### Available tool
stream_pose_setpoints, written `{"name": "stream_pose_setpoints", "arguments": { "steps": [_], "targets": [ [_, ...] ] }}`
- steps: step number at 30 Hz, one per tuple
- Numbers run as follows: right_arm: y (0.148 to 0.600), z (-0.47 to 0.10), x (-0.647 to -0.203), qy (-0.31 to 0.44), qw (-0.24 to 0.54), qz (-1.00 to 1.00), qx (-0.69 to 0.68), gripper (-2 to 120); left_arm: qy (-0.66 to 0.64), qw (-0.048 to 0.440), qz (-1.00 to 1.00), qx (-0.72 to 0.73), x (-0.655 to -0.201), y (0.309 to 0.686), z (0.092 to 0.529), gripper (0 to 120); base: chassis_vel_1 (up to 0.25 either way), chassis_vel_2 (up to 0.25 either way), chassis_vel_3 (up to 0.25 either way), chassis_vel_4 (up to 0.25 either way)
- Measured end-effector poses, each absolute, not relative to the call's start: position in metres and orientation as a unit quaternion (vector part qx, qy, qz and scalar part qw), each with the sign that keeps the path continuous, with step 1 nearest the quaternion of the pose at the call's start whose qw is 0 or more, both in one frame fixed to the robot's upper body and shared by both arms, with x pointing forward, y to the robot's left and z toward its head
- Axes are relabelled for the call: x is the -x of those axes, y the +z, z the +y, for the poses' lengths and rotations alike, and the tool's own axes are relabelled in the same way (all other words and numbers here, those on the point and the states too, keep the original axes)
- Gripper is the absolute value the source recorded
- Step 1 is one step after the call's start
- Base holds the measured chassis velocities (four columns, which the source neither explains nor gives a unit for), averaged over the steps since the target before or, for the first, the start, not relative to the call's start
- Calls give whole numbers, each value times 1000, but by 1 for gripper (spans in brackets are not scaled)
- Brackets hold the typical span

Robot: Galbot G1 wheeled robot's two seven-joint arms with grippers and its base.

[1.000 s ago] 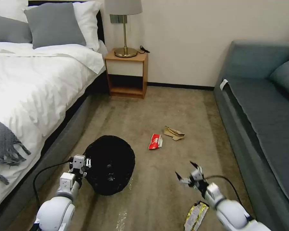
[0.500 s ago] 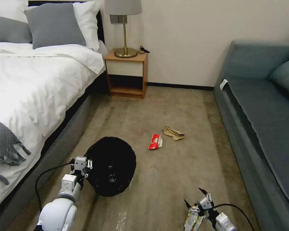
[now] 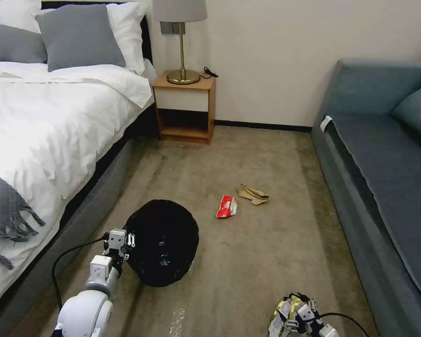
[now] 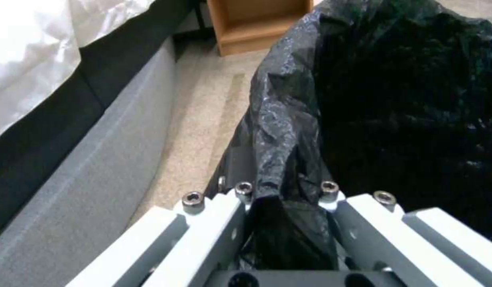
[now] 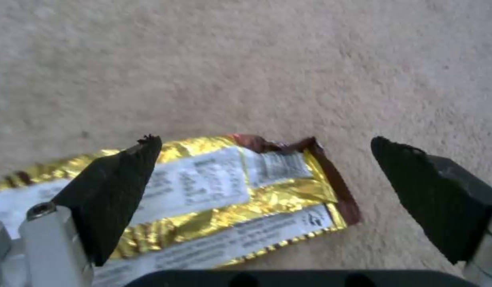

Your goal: Pick up the trash bin, then pick up the garbage on the floor and place it into the trash bin.

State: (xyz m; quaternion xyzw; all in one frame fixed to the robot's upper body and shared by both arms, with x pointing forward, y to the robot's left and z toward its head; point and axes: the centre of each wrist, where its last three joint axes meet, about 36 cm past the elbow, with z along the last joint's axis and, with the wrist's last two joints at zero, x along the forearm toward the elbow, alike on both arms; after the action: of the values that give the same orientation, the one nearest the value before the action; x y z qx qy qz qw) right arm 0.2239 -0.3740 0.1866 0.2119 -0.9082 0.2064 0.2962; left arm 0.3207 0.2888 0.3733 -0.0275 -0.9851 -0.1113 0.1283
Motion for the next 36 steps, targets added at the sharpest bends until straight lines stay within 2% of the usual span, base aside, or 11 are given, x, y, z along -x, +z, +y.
{"name": "stream_pose_setpoints", "arguments": {
  "steps": [19,36],
  "targets": [
    [171,-380,-223,184,322,-898,-237,100,-104,129,-986,30,-321,373,283,4,0,0,0,0],
    [154,-400,-239,197,323,-900,-217,100,-103,133,-985,30,-323,368,283,4,0,0,0,0]
  ]
}}
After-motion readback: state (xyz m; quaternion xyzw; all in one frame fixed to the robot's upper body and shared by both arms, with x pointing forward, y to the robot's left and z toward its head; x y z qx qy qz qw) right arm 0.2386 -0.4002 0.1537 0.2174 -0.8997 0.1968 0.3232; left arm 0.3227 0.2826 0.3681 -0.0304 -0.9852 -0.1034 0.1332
